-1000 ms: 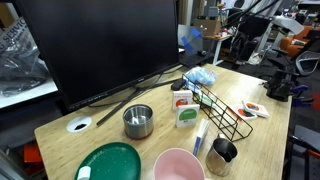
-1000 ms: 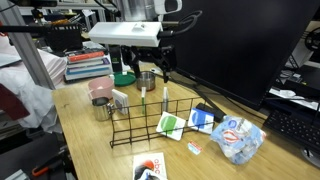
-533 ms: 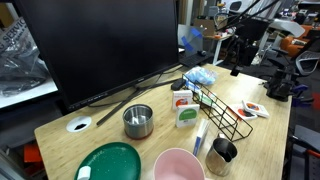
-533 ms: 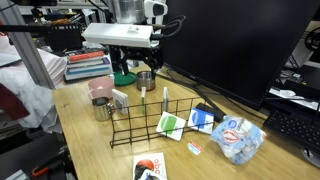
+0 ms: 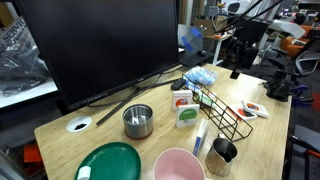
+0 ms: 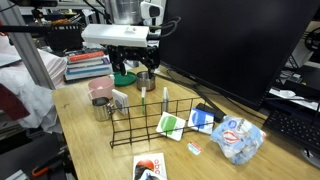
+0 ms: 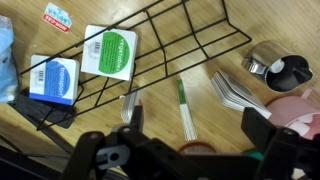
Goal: Take the book in the middle and put it in the black rack
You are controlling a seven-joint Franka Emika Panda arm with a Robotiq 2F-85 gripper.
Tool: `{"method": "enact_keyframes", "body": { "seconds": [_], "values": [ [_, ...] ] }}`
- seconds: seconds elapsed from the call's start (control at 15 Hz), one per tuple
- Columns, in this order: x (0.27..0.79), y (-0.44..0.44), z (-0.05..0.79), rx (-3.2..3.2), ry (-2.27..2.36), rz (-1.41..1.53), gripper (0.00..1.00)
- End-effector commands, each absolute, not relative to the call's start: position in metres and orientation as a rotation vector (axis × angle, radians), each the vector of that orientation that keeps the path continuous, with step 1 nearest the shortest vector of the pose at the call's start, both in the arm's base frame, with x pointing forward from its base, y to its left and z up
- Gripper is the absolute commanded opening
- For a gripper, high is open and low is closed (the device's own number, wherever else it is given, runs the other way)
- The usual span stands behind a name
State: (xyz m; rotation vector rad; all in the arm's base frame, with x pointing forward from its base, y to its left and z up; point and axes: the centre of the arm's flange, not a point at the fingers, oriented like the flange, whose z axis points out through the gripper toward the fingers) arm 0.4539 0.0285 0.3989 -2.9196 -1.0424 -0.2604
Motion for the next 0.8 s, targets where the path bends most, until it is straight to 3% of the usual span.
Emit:
{"method": "enact_keyframes", "body": {
  "seconds": [0.0, 0.73],
  "values": [
    [0.46, 0.047, 0.39, -2.923, -1.07, -0.152, 1.0],
    [0.447, 0.101, 0.349, -2.919, -1.328, 0.04, 1.0]
  ]
}}
